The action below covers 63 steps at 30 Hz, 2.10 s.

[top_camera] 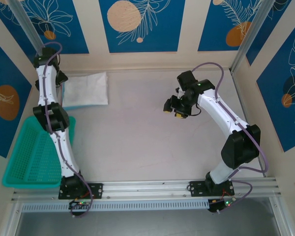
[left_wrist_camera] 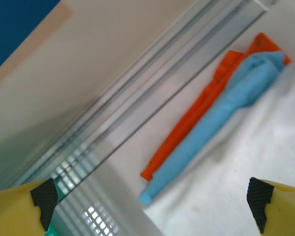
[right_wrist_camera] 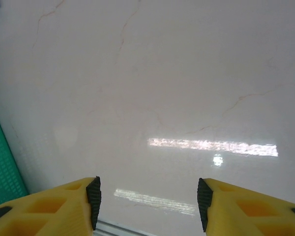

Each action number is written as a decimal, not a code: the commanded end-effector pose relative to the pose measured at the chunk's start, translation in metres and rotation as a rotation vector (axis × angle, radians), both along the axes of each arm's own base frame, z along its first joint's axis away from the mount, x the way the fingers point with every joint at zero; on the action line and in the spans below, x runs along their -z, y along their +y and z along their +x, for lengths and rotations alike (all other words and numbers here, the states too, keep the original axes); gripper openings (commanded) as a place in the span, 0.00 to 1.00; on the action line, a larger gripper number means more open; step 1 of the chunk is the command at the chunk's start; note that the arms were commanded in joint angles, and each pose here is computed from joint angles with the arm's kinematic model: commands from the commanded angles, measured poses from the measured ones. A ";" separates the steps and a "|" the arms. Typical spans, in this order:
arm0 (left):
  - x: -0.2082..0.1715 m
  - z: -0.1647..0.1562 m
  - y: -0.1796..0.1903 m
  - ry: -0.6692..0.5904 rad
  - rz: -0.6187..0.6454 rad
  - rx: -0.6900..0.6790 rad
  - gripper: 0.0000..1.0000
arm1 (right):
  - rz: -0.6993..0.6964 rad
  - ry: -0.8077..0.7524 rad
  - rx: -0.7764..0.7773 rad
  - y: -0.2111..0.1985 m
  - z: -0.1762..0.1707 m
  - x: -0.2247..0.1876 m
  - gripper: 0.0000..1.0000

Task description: Fold and stack the t-shirts

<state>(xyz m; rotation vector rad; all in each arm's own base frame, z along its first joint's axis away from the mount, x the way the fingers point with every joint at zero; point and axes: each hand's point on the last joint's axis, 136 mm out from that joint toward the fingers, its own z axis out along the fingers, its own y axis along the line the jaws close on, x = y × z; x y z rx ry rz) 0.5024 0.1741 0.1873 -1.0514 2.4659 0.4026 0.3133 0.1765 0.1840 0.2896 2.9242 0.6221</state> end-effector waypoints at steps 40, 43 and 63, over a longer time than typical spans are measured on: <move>0.046 -0.079 -0.228 -0.450 0.097 0.764 1.00 | -0.287 -0.684 0.236 -0.156 0.015 0.051 0.99; 0.058 -0.067 -0.232 -0.452 0.130 0.829 1.00 | -0.365 -0.668 0.247 -0.169 0.028 0.055 0.99; 0.062 -0.039 -0.218 -0.514 0.161 0.903 1.00 | -0.437 -0.762 0.169 -0.173 0.091 0.094 0.99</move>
